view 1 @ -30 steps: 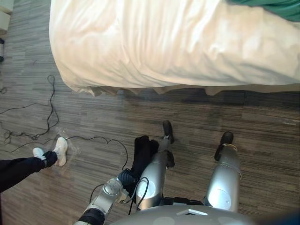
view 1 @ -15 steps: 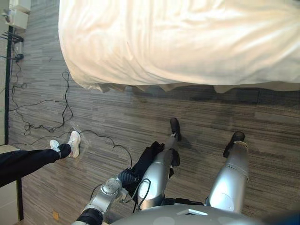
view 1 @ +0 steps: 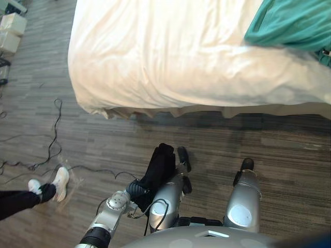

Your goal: Tidy the bed and pick cloth on bed and put in laundry

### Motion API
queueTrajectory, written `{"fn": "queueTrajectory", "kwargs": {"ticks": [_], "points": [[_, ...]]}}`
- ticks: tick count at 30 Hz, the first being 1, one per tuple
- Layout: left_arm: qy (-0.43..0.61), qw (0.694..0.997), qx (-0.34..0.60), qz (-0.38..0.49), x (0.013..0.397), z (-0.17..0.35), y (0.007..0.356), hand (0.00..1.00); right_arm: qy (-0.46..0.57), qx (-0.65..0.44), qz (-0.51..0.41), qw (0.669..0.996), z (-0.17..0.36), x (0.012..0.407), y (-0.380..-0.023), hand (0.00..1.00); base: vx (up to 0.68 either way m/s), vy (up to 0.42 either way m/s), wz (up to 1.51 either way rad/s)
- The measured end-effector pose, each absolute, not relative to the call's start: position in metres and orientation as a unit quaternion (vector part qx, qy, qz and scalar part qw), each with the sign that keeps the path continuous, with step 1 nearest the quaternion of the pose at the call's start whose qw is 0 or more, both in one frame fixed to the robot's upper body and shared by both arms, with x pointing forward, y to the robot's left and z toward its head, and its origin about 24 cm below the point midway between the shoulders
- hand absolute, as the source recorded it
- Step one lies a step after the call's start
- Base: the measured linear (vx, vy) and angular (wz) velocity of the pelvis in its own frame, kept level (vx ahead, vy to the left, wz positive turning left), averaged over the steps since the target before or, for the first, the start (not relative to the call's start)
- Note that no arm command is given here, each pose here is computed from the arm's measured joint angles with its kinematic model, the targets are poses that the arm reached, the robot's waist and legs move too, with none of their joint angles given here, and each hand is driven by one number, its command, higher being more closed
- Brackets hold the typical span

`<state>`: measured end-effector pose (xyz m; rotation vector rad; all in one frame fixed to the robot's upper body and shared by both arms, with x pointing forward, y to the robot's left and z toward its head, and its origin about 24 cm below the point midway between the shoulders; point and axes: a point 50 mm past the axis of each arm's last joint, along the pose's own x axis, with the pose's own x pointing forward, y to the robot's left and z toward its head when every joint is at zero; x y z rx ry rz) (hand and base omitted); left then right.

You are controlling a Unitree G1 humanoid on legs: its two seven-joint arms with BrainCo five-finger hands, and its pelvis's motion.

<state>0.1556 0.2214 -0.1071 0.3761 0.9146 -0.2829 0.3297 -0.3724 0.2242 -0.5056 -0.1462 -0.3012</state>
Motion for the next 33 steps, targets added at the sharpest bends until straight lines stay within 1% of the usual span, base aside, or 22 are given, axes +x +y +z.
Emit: {"fn": "queueTrajectory", "kwargs": {"ticks": [1, 4, 5, 6, 7, 9, 11, 12, 14, 15, 16, 18, 19, 20, 22, 25, 29, 33], "points": [[0.443, 0.868, 0.182, -0.132, 0.154, -0.108, 0.225, 1.00, -0.070, -0.233, -0.149, 0.958, 0.217, 0.329, -0.372, 1.00, 0.08, -0.067, -0.31], [0.478, 0.851, 0.189, -0.104, 0.134, -0.122, 0.243, 1.00, -0.065, -0.142, -0.144, 0.977, 0.173, 0.317, -0.367, 1.00, 0.11, -0.070, -0.21], [0.488, 0.849, 0.185, -0.085, 0.126, -0.127, 0.248, 1.00, -0.061, -0.096, -0.150, 0.982, 0.152, 0.308, -0.366, 1.00, 0.12, -0.057, -0.18], [0.493, 0.849, 0.177, -0.063, 0.119, -0.132, 0.248, 1.00, -0.053, -0.051, -0.157, 0.985, 0.128, 0.296, -0.362, 1.00, 0.12, -0.054, -0.20], [0.494, 0.850, 0.171, -0.054, 0.116, -0.133, 0.246, 1.00, -0.047, -0.030, -0.161, 0.985, 0.115, 0.290, -0.360, 1.00, 0.11, -0.038, -0.16], [0.488, 0.858, 0.154, -0.038, 0.112, -0.138, 0.235, 1.00, -0.001, 0.036, -0.171, 0.985, 0.063, 0.266, -0.345, 1.00, 0.13, -0.023, -0.13], [0.488, 0.861, 0.142, -0.032, 0.111, -0.140, 0.227, 1.00, 0.039, 0.068, -0.175, 0.981, 0.030, 0.250, -0.332, 1.00, 0.08, -0.002, -0.17], [0.488, 0.863, 0.128, -0.021, 0.110, -0.142, 0.222, 1.00, 0.078, 0.109, -0.182, 0.974, -0.002, 0.232, -0.317, 1.00, 0.07, 0.004, -0.31], [0.486, 0.867, 0.108, -0.006, 0.110, -0.143, 0.218, 1.00, 0.119, 0.141, -0.192, 0.964, -0.031, 0.212, -0.302, 1.00, 0.05, 0.000, -0.29], [0.483, 0.871, 0.092, 0.009, 0.111, -0.144, 0.215, 1.00, 0.165, 0.165, -0.205, 0.950, -0.058, 0.191, -0.287, 1.00, 0.03, 0.003, -0.18], [0.484, 0.870, 0.087, 0.013, 0.110, -0.144, 0.214, 1.00, 0.183, 0.172, -0.209, 0.945, -0.067, 0.184, -0.282, 1.00, 0.03, 0.012, -0.16], [0.489, 0.869, 0.068, 0.030, 0.108, -0.146, 0.211, 1.00, 0.248, 0.197, -0.219, 0.923, -0.099, 0.158, -0.261, 1.00, 0.03, 0.014, -0.29], [0.496, 0.865, 0.057, 0.043, 0.105, -0.149, 0.211, 1.00, 0.287, 0.212, -0.231, 0.905, -0.116, 0.141, -0.250, 1.00, 0.03, 0.008, -0.34], [0.499, 0.864, 0.050, 0.050, 0.104, -0.150, 0.211, 1.00, 0.304, 0.219, -0.235, 0.897, -0.123, 0.133, -0.245, 1.00, 0.03, 0.006, -0.26], [0.510, 0.857, 0.032, 0.060, 0.099, -0.153, 0.210, 1.00, 0.355, 0.241, -0.252, 0.867, -0.142, 0.102, -0.231, 1.00, 0.03, 0.006, -0.13], [0.520, 0.850, 0.006, 0.081, 0.093, -0.156, 0.211, 1.00, 0.387, 0.252, -0.254, 0.850, -0.153, 0.077, -0.225, 1.00, 0.03, 0.012, -0.14], [0.515, 0.847, -0.043, 0.124, 0.092, -0.157, 0.209, 1.00, 0.383, 0.261, -0.236, 0.854, -0.155, 0.066, -0.217, 1.00, 0.03, 0.001, 0.01], [0.497, 0.850, -0.087, 0.149, 0.096, -0.156, 0.202, 1.00, 0.361, 0.250, -0.189, 0.878, -0.151, 0.077, -0.208, 1.00, 0.00, -0.003, 0.26]]}}
